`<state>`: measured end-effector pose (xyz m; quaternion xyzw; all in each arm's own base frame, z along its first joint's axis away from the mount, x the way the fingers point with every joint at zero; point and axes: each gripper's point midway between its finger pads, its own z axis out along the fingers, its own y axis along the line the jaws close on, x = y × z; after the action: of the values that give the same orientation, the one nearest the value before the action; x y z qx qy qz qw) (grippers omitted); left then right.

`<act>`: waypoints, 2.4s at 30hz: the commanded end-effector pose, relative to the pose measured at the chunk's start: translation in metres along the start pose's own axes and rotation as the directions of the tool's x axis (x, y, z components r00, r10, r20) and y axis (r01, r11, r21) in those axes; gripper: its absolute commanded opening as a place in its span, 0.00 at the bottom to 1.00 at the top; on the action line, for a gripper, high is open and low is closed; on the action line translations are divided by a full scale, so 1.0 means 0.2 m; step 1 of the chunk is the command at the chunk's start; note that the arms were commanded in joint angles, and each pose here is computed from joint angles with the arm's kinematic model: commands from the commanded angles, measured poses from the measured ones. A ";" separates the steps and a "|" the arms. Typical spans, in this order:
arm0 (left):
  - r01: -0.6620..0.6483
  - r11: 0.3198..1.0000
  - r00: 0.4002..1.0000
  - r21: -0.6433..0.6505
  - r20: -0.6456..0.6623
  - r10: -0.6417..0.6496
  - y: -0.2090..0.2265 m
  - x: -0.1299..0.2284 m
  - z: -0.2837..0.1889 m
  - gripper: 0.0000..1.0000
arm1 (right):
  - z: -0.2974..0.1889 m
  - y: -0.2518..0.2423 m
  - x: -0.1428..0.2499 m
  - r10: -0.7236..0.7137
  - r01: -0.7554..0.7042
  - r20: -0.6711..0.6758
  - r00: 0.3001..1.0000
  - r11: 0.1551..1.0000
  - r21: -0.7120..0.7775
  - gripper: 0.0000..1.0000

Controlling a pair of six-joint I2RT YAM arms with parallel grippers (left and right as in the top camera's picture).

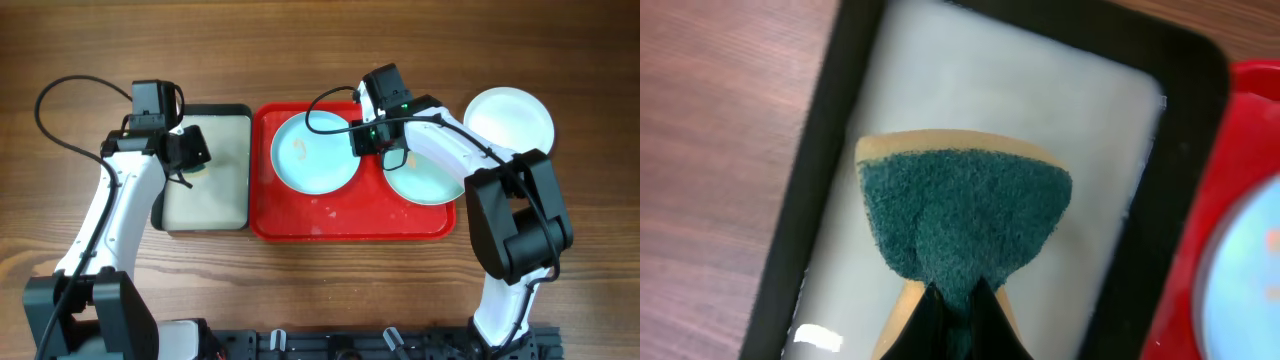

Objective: Clean dirty plates on tray and stack at the side

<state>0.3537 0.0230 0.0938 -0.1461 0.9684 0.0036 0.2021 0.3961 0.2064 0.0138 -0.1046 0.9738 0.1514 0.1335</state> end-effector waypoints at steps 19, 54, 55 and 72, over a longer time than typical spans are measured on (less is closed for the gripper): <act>-0.094 0.988 0.995 0.121 -0.010 0.096 -0.10 0.02 -0.01 0.04 | 0.00 0.02 -0.01 0.040 -0.040 0.006 0.999 0.999 -0.026 0.05; -0.095 0.914 0.995 0.394 0.046 0.083 -0.78 0.10 -0.10 0.04 | -0.01 0.11 0.04 0.103 -0.109 -0.055 0.993 0.987 -0.121 0.04; -0.096 0.915 0.995 0.392 0.039 0.088 -0.78 0.11 -0.08 0.04 | -0.01 0.11 0.04 0.103 -0.109 -0.055 0.993 0.987 -0.121 0.04; -0.093 0.927 0.993 0.363 -0.035 0.113 -0.80 0.18 0.08 0.04 | -0.02 0.13 0.11 0.155 -0.172 -0.129 0.980 0.976 -0.135 0.12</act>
<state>0.3756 -0.1327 0.0752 -0.0562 0.9641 -0.1611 0.2034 0.3691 0.2216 0.0151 -0.0430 0.9740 0.2143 0.0604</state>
